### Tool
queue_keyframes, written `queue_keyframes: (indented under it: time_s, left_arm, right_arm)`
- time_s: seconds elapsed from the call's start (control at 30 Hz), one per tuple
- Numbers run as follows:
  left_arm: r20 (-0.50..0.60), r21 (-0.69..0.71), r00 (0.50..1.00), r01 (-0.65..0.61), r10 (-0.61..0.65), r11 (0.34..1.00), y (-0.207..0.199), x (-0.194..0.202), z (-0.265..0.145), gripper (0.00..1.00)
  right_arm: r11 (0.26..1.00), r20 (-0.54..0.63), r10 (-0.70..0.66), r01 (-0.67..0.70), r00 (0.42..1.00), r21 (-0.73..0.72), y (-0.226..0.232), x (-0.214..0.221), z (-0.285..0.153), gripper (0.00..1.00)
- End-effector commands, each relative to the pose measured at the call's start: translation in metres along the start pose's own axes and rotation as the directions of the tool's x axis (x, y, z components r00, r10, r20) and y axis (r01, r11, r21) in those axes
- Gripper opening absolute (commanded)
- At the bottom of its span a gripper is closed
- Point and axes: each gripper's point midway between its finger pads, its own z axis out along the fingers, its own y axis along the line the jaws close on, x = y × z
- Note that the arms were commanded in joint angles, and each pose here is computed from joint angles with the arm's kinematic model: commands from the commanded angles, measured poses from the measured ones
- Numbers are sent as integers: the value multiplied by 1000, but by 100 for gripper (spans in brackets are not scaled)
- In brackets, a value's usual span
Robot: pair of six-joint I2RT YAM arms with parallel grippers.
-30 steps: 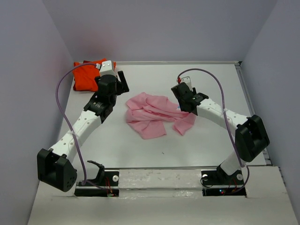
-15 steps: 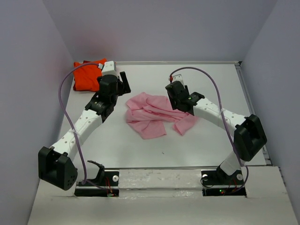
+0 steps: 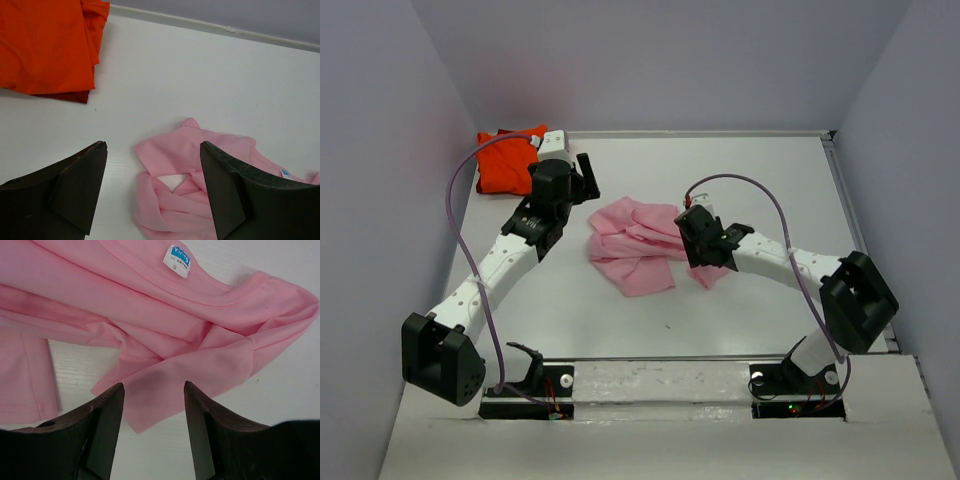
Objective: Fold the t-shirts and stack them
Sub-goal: Flatten out the crumpled T-shirt at the center of the board.
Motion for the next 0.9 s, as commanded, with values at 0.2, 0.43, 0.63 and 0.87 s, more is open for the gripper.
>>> queue_keyframes:
  time_s: [0.2,0.43,0.63,0.87]
  left_arm:
    - [69,29,998,10,-12,1000,-10,-24,-3,84]
    - [71,25,997,8,-9,1000,-9,-24,-3,84]
    - [74,23,997,11,-12,1000,-8,-25,-4,84]
    - [74,26,997,8,-10,1000,-9,-25,-4,84]
  right_arm:
    - [995,46,52,-48,998,-82,34,-15,3,56]
    - [996,19,32,-30,999,-84,45,-1,7,56]
    - [998,-6,18,-18,1000,-64,44,14,12,54]
    - [999,-12,7,-8,1000,-46,41,18,15,41]
